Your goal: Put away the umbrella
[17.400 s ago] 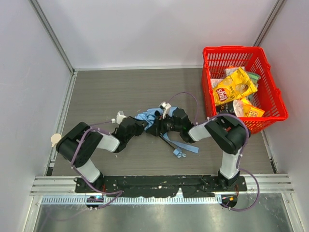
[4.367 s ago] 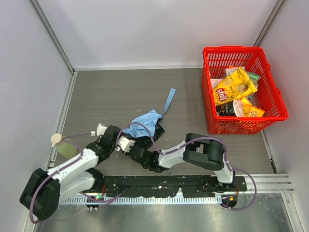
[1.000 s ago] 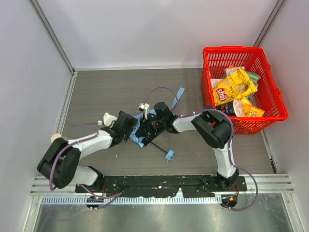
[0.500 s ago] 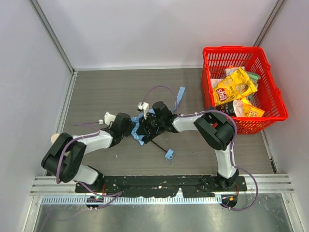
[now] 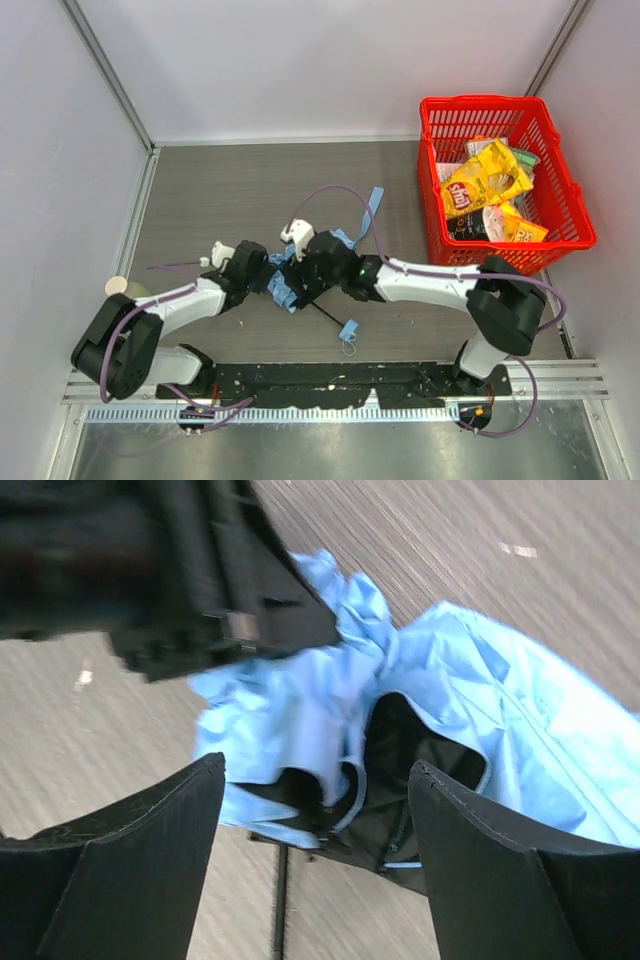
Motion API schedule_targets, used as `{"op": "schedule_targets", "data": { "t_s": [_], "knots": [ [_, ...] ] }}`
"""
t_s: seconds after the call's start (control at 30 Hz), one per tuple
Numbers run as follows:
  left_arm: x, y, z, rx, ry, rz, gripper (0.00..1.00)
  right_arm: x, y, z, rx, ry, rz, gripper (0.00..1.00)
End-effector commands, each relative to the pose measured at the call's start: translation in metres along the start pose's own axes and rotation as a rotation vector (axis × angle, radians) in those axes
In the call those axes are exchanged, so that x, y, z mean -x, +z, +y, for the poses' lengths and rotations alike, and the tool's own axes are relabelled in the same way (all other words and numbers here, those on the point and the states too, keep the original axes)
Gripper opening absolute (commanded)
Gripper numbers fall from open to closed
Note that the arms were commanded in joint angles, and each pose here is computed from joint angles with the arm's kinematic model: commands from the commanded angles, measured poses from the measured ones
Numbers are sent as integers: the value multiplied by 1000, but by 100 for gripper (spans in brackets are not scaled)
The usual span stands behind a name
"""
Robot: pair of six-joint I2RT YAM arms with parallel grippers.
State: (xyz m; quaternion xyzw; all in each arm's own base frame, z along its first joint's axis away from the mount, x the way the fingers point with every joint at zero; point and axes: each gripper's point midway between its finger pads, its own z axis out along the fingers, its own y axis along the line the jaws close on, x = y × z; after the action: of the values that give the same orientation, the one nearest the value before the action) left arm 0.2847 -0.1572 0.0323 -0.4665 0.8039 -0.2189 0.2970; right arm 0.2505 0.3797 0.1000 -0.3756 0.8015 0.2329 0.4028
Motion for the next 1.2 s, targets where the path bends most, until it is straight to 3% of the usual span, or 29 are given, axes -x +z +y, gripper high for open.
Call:
{"op": "schedule_targets", "data": {
  "t_s": [0.0, 0.4, 0.57, 0.63, 0.73, 0.87, 0.97, 1.0, 1.1, 1.13, 1.17],
  "knots": [
    [2, -6, 45, 181, 23, -12, 0, 34, -17, 8, -128, -83, -165, 79],
    [1, -14, 39, 212, -54, -13, 0, -18, 46, 32, -150, -332, -103, 81],
    [1, -17, 36, 213, -50, -29, 0, -52, 59, 22, -241, -302, -42, 78],
    [-3, -17, 38, 217, -57, -26, 0, -62, 61, 19, -263, -254, -27, 67],
    [-4, -20, 38, 205, -69, -36, 0, -89, 62, 11, -294, -183, 18, 34],
    [2, -23, 33, 157, -78, -63, 0, -120, 70, 24, -145, -40, 71, 1],
    [8, -25, 25, 100, -63, -86, 2, -135, 71, 46, 66, 53, 107, 1],
    [8, -25, 25, 86, -56, -88, 14, -134, 71, 51, 113, 84, 101, 1],
    [11, -27, 24, 30, -41, -96, 63, -134, 63, 54, 270, 202, 108, 1],
    [12, -28, 23, 7, -41, -100, 70, -126, 61, 56, 307, 245, 84, 1],
    [12, -29, 22, -23, -39, -100, 97, -125, 57, 57, 369, 281, 93, 1]
  ]
}}
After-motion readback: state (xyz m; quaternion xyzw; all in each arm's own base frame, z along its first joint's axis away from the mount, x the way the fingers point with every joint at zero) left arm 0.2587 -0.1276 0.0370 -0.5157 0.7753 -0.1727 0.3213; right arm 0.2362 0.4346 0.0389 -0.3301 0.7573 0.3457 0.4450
